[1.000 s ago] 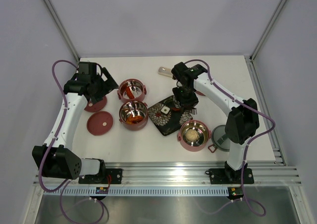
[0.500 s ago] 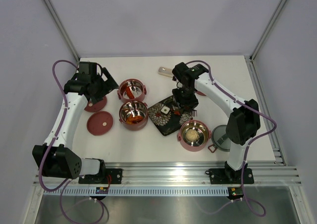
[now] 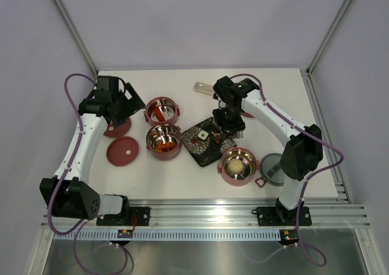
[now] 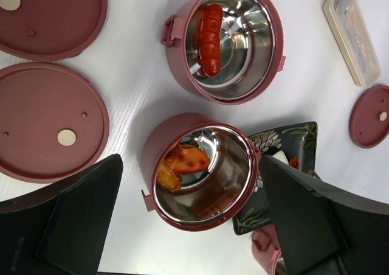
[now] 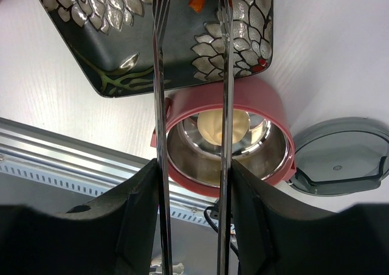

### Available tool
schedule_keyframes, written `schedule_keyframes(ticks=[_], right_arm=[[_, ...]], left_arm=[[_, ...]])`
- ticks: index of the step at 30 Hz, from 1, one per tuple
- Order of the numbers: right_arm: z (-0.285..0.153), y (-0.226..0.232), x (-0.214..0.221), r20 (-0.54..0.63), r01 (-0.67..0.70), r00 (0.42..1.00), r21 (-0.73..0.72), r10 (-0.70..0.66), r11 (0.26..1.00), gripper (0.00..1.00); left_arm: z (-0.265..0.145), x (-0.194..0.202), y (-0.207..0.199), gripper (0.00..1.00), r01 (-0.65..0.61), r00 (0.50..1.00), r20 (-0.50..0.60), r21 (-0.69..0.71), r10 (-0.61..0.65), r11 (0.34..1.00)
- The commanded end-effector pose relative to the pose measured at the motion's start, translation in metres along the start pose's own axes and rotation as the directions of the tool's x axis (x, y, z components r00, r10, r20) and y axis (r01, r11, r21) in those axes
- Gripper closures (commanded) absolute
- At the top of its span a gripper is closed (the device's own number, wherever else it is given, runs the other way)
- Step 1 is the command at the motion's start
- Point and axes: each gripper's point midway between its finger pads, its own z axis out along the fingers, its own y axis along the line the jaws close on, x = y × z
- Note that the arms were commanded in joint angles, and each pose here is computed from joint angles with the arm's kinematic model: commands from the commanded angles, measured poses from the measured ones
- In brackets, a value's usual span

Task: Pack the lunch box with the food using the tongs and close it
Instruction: Pick up the fake food from the plate.

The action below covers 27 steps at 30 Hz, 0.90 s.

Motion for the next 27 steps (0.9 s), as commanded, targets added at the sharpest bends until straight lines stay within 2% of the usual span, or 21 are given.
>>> schedule_keyframes(ticks=[1,8,13,16,23,27], right_arm=[[-0.005,0.000,-0.001,0.025,0.016,1.000,-0.006,-0.016,1.000,0.46],[0.012,0.003,-0.011,0.025,0.015,1.000,-0.015,-0.015,1.000,0.48],[0.011,0.003,-0.012,0.033,0.020,0.999,-0.013,-0.020,1.000,0.60],[0.015,0.001,-0.010,0.013,0.023,1.000,-0.006,-0.023,1.000,0.59],[0.023,0.001,-0.007,-0.011,0.017,1.000,-0.004,-0.017,1.000,0.48],[0.026,0.001,-0.007,-0.019,0.017,1.000,-0.006,-0.017,1.000,0.49]], left_arm=[[0.001,-0.008,-0.006,0.01,0.015,0.999,0.033,0.030,-0.016,0.999],[0.000,-0.008,-0.006,0.01,0.019,0.999,0.035,0.032,-0.020,0.999],[0.001,-0.008,-0.005,0.01,0.018,0.999,0.034,0.029,-0.019,0.999],[0.002,-0.008,-0.006,0.01,0.019,0.999,0.033,0.030,-0.020,0.999],[0.003,-0.010,-0.008,0.01,0.016,0.999,0.037,0.033,-0.017,0.999],[0.004,-0.009,-0.007,0.01,0.013,0.999,0.033,0.030,-0.014,0.999]])
